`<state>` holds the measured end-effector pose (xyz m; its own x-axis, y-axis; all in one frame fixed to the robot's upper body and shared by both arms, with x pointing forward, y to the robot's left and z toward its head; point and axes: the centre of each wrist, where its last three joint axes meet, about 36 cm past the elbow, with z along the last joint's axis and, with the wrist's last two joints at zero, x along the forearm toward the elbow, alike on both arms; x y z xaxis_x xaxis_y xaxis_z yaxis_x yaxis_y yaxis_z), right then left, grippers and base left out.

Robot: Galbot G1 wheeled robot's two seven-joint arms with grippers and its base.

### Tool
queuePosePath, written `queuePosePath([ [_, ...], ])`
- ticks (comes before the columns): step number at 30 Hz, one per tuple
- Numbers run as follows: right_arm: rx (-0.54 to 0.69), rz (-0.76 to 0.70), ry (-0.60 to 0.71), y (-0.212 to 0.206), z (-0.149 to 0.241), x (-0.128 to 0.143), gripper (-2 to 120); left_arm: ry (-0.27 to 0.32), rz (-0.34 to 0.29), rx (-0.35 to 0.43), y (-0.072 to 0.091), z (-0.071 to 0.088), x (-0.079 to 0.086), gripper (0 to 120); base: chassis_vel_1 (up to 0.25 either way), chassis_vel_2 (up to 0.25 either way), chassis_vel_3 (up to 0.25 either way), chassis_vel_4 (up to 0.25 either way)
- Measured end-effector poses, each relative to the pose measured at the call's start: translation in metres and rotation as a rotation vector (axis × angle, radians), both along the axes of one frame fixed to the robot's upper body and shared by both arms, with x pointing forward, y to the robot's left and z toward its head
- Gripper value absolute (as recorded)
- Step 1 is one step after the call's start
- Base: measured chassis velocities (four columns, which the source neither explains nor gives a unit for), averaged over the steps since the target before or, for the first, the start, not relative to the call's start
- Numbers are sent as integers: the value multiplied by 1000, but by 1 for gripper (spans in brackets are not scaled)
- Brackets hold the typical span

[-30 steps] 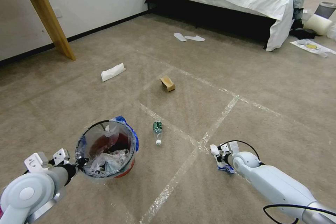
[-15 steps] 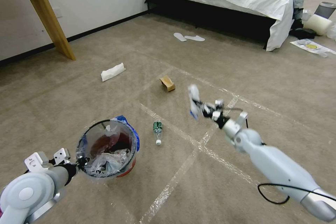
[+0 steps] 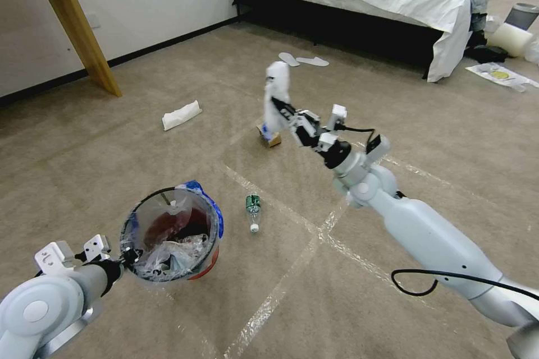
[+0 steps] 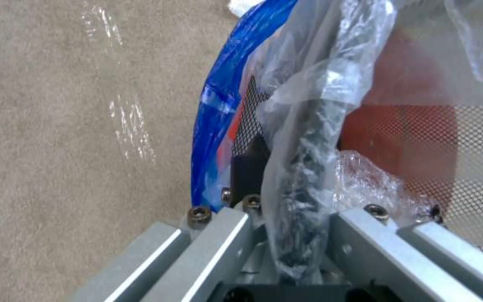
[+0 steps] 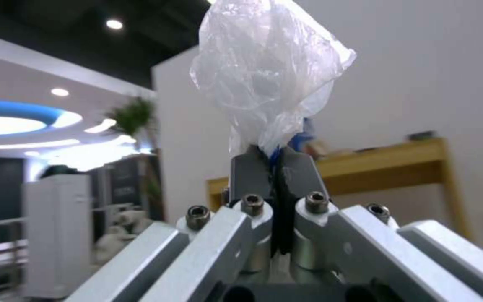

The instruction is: Pick up the trash bin and place the garbage on the floor into it.

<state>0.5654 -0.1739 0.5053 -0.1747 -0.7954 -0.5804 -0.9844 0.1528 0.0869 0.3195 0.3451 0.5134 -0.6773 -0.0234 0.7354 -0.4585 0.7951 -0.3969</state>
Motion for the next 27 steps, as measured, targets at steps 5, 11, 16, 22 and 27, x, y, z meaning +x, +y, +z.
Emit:
queuePosePath([
  [5, 13, 148, -65, 37, 15, 1, 0, 1, 4, -1, 0, -1, 0, 0, 0, 0, 0, 0],
  [11, -8, 242, -99, 67, 19, 3, 0, 3, 6, -4, 0, -2, 0, 0, 0, 0, 0, 0],
  [16, -36, 333, -110, 105, 12, -1, 0, 4, 7, -4, 0, -3, 0, 0, 0, 0, 0, 0],
  [22, -87, 431, -101, 148, -7, -15, 0, 2, 10, 1, 1, 0, -3, 0, 0, 0, 0, 0],
  [27, -139, 473, -86, 164, -27, -25, 0, -2, 13, 0, 1, 2, -4, 0, 0, 0, 0, 0],
])
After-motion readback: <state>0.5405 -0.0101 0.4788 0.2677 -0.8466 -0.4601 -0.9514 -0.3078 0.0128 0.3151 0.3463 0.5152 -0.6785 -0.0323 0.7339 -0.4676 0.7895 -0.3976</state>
